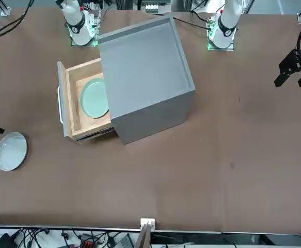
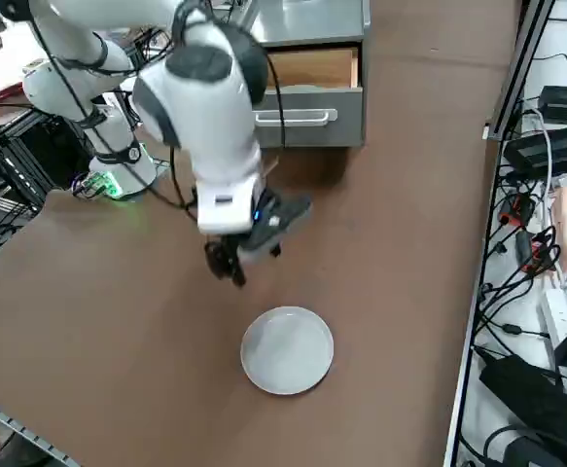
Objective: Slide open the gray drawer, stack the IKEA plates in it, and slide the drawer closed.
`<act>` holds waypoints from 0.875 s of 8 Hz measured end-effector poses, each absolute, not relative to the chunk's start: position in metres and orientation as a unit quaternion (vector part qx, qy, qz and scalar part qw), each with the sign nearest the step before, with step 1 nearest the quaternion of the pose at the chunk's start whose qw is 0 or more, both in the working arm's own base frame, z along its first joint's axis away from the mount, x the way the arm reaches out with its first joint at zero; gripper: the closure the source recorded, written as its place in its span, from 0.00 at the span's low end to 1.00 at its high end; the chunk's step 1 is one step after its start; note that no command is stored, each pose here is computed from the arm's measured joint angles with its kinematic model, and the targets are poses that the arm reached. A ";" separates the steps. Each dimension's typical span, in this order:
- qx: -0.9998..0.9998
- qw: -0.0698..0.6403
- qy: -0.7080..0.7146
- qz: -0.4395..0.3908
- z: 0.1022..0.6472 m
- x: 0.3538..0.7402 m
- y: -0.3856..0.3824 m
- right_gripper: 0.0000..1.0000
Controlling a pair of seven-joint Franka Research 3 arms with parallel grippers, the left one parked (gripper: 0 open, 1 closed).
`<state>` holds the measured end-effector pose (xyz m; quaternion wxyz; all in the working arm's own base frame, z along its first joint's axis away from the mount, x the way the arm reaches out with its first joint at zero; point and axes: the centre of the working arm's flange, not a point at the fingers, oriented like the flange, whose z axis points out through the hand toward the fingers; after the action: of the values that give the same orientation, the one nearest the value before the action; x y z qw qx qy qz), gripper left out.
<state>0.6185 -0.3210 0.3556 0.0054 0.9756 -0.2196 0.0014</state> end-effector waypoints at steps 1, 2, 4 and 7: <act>0.970 0.005 -0.244 0.002 0.325 0.613 -0.350 0.04; 0.963 0.004 -0.270 0.011 0.299 0.611 -0.367 0.05; 0.950 -0.001 -0.311 0.016 0.268 0.609 -0.381 0.07; 0.935 -0.025 -0.353 0.030 0.239 0.598 -0.403 0.08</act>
<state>0.5977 -0.4028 0.2387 -0.0251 0.9348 -0.3529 0.0304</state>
